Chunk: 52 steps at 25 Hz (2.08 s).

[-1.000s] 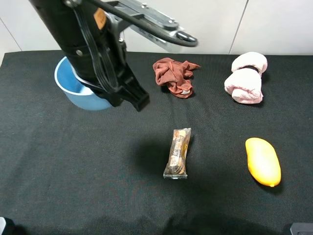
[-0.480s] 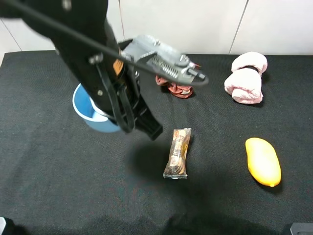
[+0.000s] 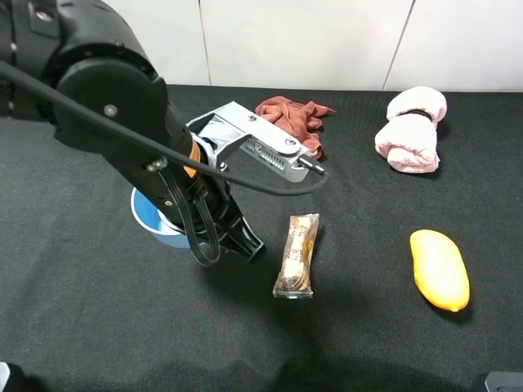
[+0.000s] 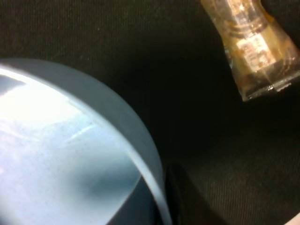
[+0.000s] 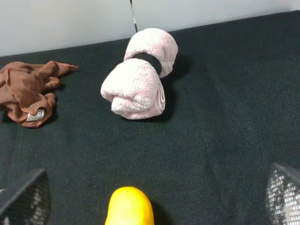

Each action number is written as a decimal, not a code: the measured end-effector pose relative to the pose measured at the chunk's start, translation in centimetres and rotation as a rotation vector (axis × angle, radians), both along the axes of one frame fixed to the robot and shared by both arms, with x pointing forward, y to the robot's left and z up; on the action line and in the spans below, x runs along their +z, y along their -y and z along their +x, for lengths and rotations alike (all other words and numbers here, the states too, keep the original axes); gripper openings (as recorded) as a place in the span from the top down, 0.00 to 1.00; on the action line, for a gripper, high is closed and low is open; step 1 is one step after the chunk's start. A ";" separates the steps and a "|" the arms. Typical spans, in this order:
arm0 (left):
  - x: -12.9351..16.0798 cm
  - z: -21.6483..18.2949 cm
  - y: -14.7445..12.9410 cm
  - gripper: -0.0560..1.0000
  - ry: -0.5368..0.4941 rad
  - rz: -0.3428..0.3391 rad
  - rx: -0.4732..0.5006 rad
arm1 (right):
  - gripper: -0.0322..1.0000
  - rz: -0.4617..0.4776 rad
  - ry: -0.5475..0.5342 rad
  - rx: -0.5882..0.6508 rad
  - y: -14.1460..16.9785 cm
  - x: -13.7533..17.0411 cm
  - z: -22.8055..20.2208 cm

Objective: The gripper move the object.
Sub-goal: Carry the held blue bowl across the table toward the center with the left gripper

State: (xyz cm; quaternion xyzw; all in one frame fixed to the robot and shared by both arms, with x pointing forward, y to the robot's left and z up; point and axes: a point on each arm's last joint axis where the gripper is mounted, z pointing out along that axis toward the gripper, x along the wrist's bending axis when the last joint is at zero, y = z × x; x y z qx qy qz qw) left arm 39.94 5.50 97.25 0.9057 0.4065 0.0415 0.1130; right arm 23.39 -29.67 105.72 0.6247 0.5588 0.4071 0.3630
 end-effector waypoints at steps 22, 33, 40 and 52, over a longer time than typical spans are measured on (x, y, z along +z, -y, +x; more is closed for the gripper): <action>-6.5 0.9 2.6 0.95 -0.053 -0.005 0.019 | 0.30 0.000 0.001 0.000 0.0 0.0 0.0; -7.9 1.0 2.9 0.95 -0.067 -0.002 0.028 | 0.30 0.001 0.001 0.000 0.0 0.0 0.0; -7.9 1.0 3.0 0.92 -0.065 -0.006 0.028 | 0.30 0.001 0.001 0.000 0.0 0.0 0.0; -7.9 1.0 3.0 0.46 -0.072 -0.011 0.038 | 0.30 0.001 0.000 0.001 0.0 0.0 0.0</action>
